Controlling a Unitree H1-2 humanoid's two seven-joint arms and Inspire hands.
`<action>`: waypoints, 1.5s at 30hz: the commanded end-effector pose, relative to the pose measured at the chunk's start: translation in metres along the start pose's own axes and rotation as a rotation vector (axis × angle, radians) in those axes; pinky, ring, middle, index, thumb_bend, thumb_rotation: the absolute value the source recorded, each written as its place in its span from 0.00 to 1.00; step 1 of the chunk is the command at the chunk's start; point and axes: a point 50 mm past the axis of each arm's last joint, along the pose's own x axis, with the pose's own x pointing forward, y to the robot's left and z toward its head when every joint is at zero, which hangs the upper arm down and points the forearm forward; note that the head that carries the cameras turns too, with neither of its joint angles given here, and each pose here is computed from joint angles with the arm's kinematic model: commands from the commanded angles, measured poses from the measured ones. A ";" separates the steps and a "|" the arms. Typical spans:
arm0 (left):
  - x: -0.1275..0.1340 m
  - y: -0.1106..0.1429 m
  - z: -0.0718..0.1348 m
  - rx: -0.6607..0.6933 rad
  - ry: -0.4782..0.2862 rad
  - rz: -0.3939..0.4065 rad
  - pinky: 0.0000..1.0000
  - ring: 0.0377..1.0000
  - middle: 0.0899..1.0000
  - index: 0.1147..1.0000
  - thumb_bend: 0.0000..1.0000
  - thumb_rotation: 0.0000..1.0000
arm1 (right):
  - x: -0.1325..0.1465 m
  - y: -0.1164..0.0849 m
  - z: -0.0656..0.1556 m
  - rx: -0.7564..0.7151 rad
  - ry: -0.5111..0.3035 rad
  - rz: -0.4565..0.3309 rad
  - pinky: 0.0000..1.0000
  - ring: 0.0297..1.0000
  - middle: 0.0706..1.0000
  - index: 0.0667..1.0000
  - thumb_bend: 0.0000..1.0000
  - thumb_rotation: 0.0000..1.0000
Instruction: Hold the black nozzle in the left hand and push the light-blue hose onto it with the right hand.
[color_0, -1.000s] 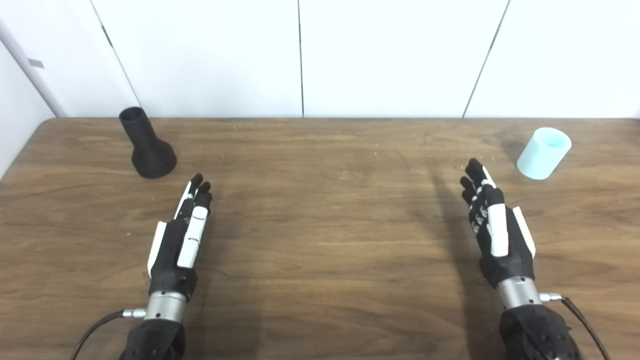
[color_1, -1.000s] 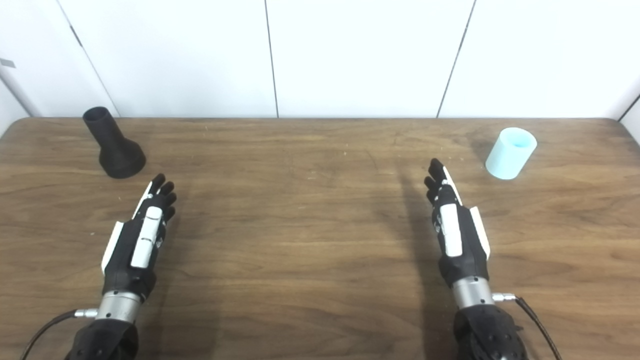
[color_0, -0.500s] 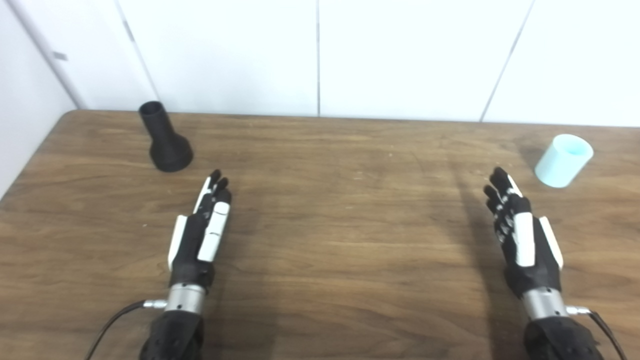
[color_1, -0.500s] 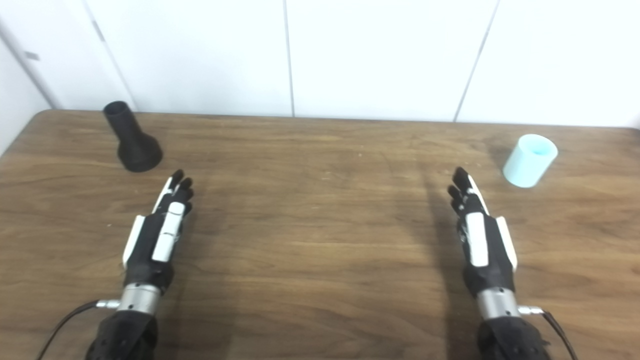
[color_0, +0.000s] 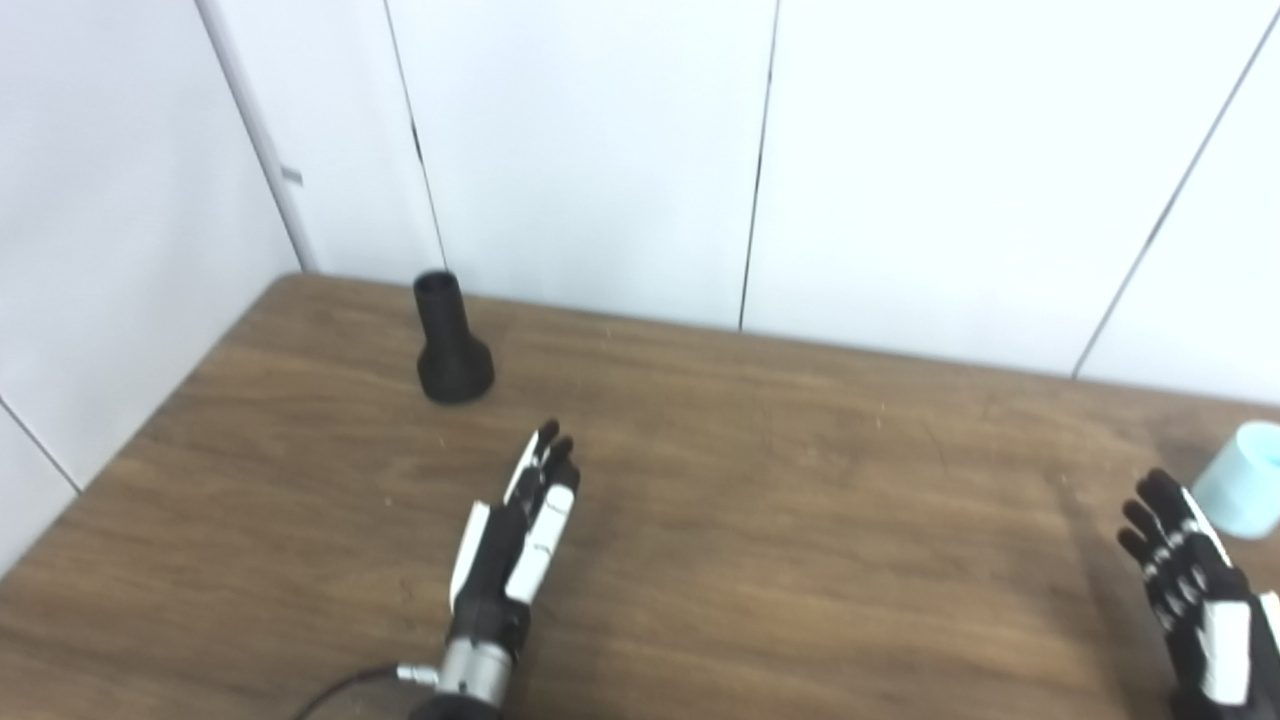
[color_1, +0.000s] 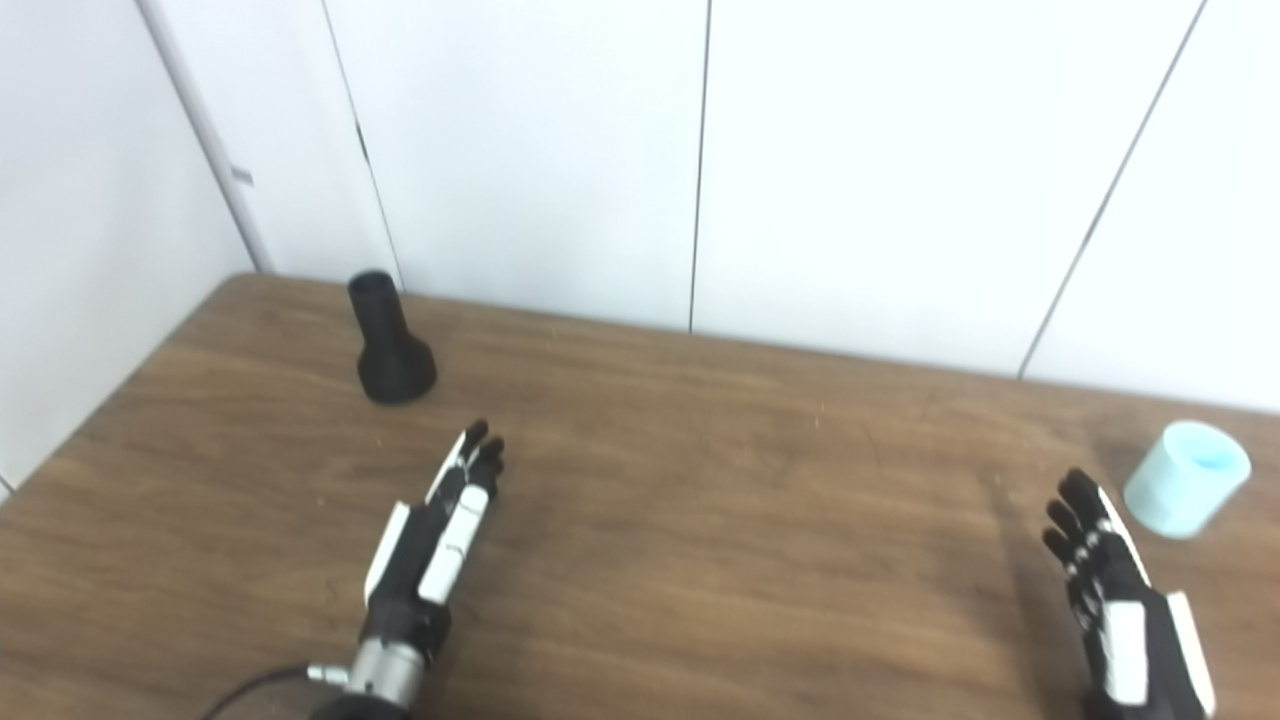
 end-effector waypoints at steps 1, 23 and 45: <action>0.001 -0.008 0.002 -0.016 -0.033 0.003 0.97 0.96 0.95 0.96 0.41 0.86 | -0.012 -0.004 -0.017 0.019 0.026 -0.002 0.93 0.95 0.96 0.94 0.64 0.99; 0.010 -0.008 0.004 -0.007 -0.067 -0.010 0.97 0.97 0.96 0.98 0.51 0.79 | -0.006 -0.014 -0.028 0.079 0.024 0.041 0.98 1.00 0.99 0.97 0.52 1.00; 0.035 0.043 0.052 0.180 -0.166 0.137 0.87 0.92 0.92 0.94 0.62 0.43 | -0.003 -0.007 -0.042 0.067 0.034 0.034 0.92 0.96 0.96 0.94 0.57 0.98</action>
